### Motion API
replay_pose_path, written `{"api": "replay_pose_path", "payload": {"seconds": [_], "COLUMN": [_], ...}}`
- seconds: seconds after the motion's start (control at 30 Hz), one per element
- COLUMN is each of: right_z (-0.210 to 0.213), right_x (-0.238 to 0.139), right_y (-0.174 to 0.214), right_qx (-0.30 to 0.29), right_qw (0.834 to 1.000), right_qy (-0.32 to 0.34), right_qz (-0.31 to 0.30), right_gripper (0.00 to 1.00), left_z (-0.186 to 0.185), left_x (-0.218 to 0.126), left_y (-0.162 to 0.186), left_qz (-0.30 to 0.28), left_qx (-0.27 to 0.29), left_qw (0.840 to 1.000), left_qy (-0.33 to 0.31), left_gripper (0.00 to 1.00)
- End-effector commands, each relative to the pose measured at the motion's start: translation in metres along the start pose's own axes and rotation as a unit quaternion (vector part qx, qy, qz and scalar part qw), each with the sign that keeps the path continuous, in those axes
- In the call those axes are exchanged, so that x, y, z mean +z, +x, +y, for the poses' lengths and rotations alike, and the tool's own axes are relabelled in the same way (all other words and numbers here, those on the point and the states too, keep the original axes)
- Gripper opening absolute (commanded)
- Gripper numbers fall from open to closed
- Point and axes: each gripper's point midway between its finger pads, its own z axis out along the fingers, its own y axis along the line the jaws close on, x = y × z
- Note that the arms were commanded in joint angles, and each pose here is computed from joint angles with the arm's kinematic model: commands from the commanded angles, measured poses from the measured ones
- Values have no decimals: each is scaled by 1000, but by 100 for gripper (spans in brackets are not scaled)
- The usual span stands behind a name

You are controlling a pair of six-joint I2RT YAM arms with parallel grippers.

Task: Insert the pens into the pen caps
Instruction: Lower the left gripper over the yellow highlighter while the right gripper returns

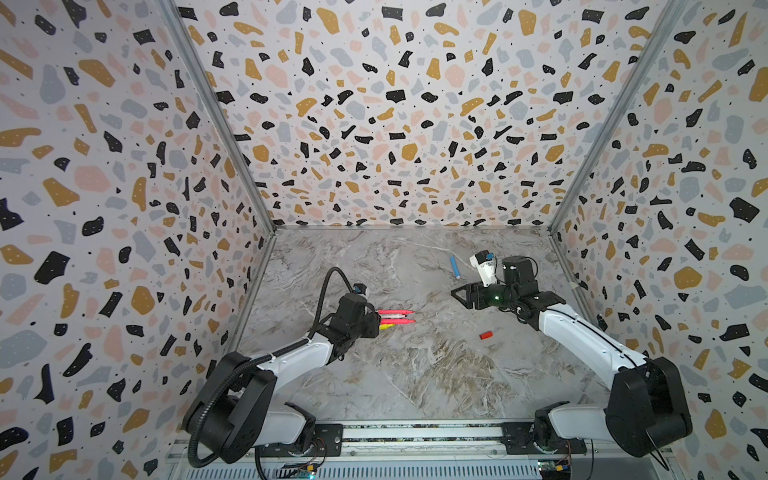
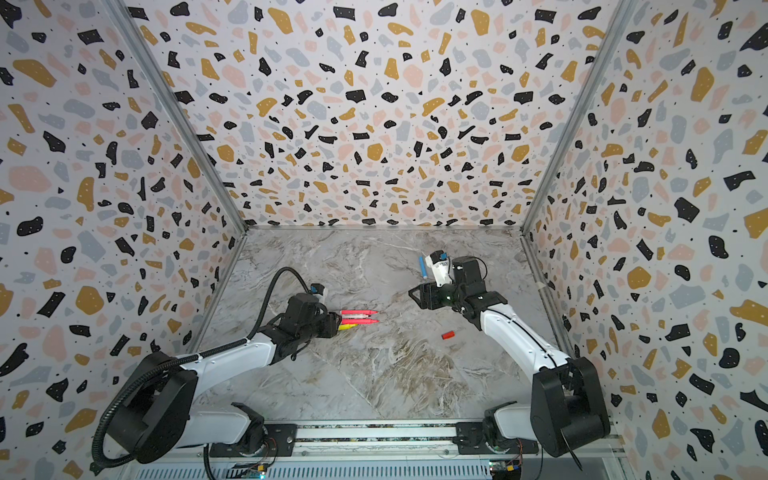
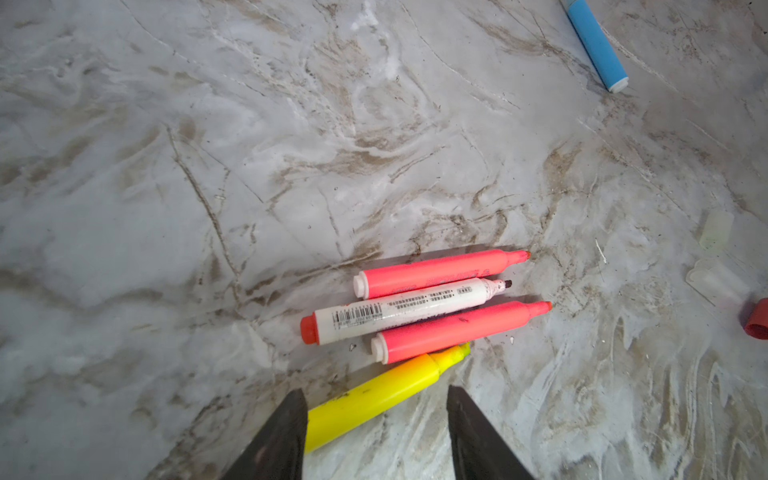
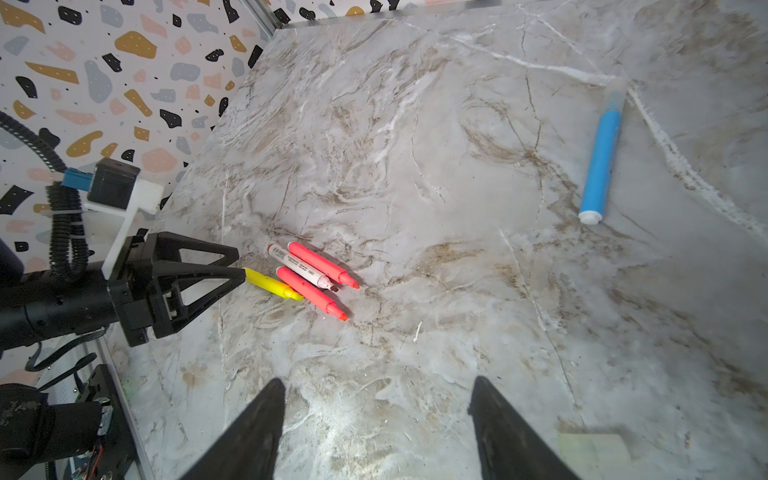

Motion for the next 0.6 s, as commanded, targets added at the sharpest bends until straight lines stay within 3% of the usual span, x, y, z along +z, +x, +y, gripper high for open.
{"api": "replay_pose_path", "payload": {"seconds": [0.0,0.57], "right_z": [7,10], "right_x": [-5,-13], "right_y": [-1,13], "right_qx": [1,5], "right_qw": [1000,1000], "right_qy": [-13,-15], "right_qz": [-7,-9], "right_gripper": [70,69], "left_z": [0,4], "left_x": [5,18], "left_y": [-2,25], "left_qz": [-5,31], "left_qx": [7,4], "left_qw": [1000,999], "left_qy": [6,9], "left_gripper": [55,54]}}
